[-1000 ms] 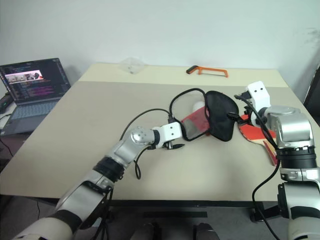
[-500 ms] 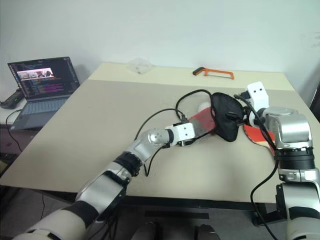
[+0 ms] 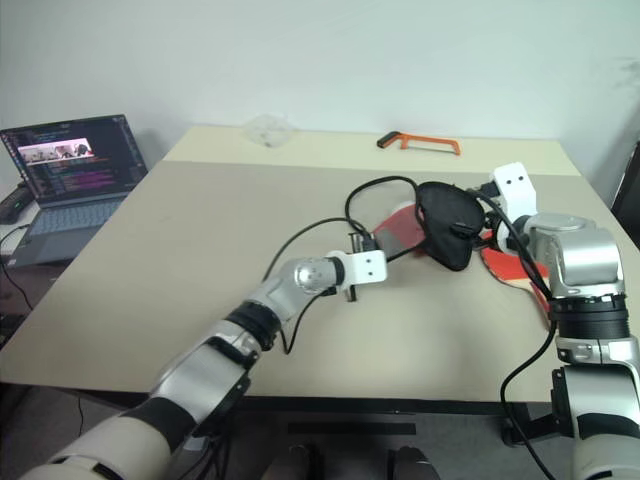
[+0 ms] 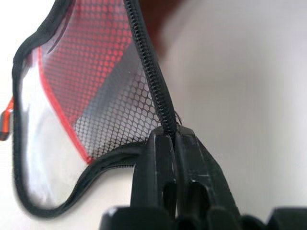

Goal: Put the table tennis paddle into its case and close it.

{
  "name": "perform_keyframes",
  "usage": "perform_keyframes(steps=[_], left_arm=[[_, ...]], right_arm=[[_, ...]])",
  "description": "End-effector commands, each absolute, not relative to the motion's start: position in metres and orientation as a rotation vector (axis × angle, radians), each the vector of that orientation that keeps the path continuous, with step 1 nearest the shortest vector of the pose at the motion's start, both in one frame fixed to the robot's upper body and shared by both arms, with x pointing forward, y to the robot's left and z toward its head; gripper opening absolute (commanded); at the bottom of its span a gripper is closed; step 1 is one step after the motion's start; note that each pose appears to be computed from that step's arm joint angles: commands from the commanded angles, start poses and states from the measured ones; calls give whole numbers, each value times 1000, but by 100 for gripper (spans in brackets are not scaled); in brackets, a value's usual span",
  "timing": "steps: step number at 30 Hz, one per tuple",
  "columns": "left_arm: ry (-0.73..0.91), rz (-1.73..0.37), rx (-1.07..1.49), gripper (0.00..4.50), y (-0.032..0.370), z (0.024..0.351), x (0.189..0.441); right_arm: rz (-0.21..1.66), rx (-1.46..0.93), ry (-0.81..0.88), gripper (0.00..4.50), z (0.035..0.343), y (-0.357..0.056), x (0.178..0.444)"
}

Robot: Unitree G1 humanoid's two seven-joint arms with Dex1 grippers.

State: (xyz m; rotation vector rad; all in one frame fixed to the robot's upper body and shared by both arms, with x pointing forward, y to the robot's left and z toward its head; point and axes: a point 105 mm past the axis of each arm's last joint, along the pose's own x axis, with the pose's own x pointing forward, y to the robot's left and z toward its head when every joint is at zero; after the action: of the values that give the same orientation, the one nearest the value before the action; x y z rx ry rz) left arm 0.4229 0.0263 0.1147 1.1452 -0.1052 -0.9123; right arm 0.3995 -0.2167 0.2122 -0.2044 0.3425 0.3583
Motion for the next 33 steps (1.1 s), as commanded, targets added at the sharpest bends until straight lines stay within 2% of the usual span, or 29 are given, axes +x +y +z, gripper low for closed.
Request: perform_keyframes(steps=[1,9,15,18,21,27,33], left_arm=[[-135,-884,1224,2,55,130,426],[-59,-841,1323,2,116,132,421],[-24,-837,1328,2,134,128,414],[28,-837,1339,2,152,120,406],[44,-828,1339,2,160,120,403],[85,-793,1367,2,179,123,401],[109,-789,1370,2,191,123,392]], right_arm=[[352,-220,263,450,236,-216,398],[365,-206,261,450,234,-211,398],[376,-182,257,450,233,-205,401],[403,140,177,450,251,-189,410],[395,346,191,450,247,-179,418],[340,503,280,450,215,-165,428],[384,581,357,450,196,-134,425]])
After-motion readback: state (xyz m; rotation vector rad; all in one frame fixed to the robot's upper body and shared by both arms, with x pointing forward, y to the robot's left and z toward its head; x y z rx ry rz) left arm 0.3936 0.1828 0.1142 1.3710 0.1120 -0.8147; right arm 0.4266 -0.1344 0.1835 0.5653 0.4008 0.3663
